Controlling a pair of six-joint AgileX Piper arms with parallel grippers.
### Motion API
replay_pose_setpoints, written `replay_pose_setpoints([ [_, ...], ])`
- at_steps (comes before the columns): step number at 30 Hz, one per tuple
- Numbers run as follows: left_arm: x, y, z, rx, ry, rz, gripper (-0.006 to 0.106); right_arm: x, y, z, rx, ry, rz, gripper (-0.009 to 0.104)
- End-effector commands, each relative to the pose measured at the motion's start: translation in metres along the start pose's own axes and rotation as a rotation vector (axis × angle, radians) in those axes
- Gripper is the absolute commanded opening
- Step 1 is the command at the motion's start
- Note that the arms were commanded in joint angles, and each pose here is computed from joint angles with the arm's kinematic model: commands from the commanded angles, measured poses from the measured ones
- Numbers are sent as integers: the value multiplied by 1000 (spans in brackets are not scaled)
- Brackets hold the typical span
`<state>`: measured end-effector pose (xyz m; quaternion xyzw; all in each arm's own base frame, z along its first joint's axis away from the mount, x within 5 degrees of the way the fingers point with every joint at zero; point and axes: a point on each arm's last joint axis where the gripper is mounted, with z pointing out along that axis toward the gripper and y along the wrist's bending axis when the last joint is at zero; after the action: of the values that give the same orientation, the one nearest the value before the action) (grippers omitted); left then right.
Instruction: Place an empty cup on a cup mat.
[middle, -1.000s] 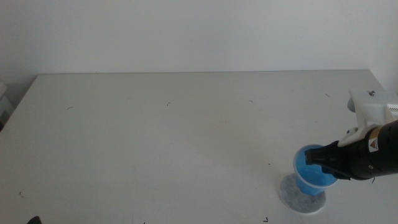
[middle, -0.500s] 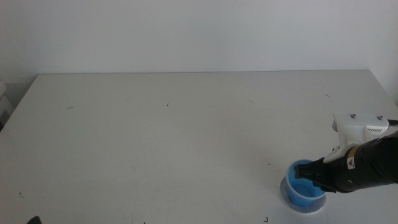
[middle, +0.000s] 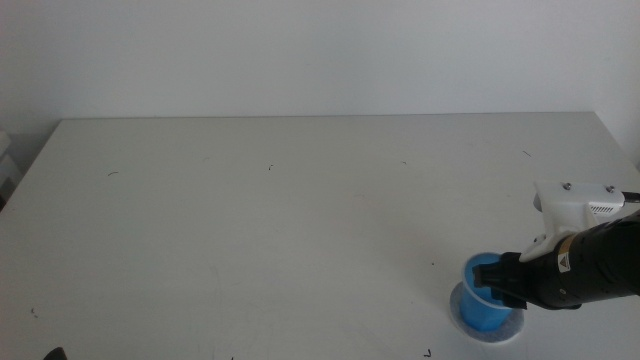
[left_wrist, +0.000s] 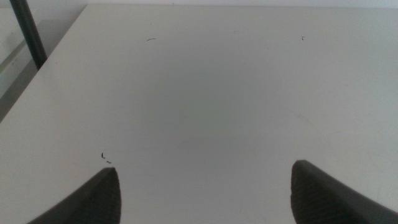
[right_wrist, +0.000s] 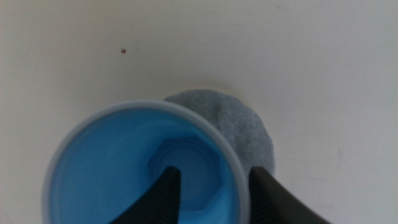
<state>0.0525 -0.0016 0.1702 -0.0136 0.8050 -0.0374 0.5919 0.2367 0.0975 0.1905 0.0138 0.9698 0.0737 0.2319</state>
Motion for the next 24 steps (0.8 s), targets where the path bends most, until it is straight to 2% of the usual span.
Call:
replay_pose_setpoints([
  [1,-8,-1,-1,10,-75,-11,105,-11,1,-14,-26,-85,-16,44],
  [6,-8,-1,-1,10,-75,-11,105,-15,1,-40,-64,-172,-7,72],
  [9,-8,-1,-1,10,-75,-11,105,-19,1,-65,-87,-243,-6,80],
  [18,-8,-1,-1,10,-75,-11,105,-15,-15,-169,-120,-549,-26,80],
  [24,-8,-1,-1,10,-75,-11,105,16,-44,-201,-94,-682,19,79],
])
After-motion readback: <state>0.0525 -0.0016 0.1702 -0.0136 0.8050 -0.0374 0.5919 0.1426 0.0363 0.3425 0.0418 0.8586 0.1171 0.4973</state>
